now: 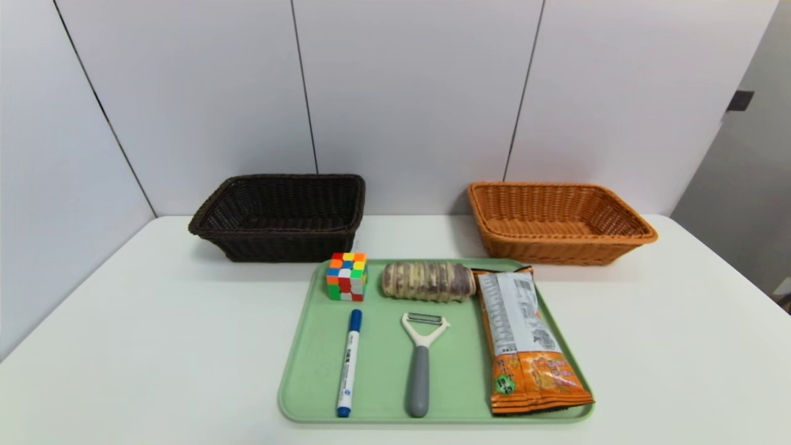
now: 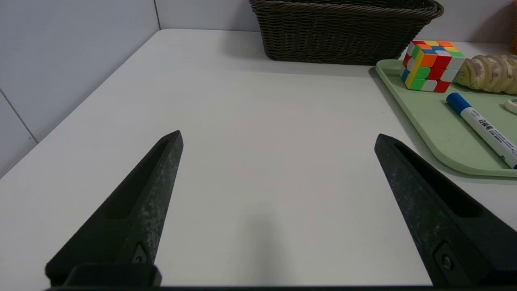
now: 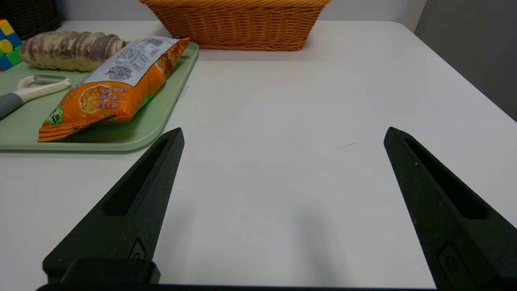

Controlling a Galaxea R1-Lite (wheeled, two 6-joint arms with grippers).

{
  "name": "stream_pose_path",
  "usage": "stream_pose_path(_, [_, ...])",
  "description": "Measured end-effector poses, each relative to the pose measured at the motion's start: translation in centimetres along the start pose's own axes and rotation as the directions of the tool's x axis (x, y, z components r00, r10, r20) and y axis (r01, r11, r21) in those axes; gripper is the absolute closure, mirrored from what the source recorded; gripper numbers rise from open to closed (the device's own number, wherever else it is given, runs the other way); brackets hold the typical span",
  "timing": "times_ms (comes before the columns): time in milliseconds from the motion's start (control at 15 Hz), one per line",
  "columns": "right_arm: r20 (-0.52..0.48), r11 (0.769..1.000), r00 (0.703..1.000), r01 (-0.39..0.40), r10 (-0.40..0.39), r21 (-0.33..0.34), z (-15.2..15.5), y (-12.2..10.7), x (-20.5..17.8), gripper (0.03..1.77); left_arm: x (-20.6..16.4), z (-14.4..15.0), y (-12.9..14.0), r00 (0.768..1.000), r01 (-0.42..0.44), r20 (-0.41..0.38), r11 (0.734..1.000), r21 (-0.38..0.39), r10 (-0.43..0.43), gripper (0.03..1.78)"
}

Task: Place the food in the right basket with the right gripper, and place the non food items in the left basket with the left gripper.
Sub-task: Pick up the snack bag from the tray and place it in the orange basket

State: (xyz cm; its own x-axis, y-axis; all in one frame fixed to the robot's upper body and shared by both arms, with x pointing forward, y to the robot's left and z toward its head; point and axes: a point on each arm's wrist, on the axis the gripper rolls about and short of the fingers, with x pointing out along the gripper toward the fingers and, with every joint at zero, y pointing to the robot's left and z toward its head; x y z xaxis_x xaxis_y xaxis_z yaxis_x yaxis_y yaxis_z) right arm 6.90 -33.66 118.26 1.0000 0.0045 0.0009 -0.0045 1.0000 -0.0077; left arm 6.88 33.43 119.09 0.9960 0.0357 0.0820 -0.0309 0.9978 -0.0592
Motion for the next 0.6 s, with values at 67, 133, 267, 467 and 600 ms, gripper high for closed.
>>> stream_pose_path(67, [-0.006,1.0,1.0,0.0,0.0,0.0,0.0,0.0,0.0,0.09,0.0,0.0,0.0,1.0,-0.002,-0.001,1.0,-0.003,0.002,0.12])
stream_pose_path(133, [-0.007,1.0,1.0,0.002,-0.002,0.0,0.0,0.0,0.0,0.09,0.0,-0.1,0.0,1.0,-0.003,-0.006,1.0,-0.006,0.003,0.12])
stream_pose_path(267, [-0.001,1.0,1.0,0.004,-0.004,0.001,0.2,0.0,-0.1,0.09,0.0,-0.2,0.0,1.0,-0.002,-0.02,1.0,-0.002,0.002,0.12])
stream_pose_path(467, [0.025,0.999,0.999,-0.033,0.033,0.006,4.0,0.0,-1.2,0.09,-0.8,2.3,-0.1,1.0,0.006,-0.014,1.0,0.0,-0.006,0.12])
stream_pose_path(600, [-0.031,0.997,0.996,-0.081,0.081,0.017,8.1,0.1,-1.5,0.09,-1.6,5.7,-0.3,0.999,0.017,-0.03,1.0,-0.004,-0.017,0.12])
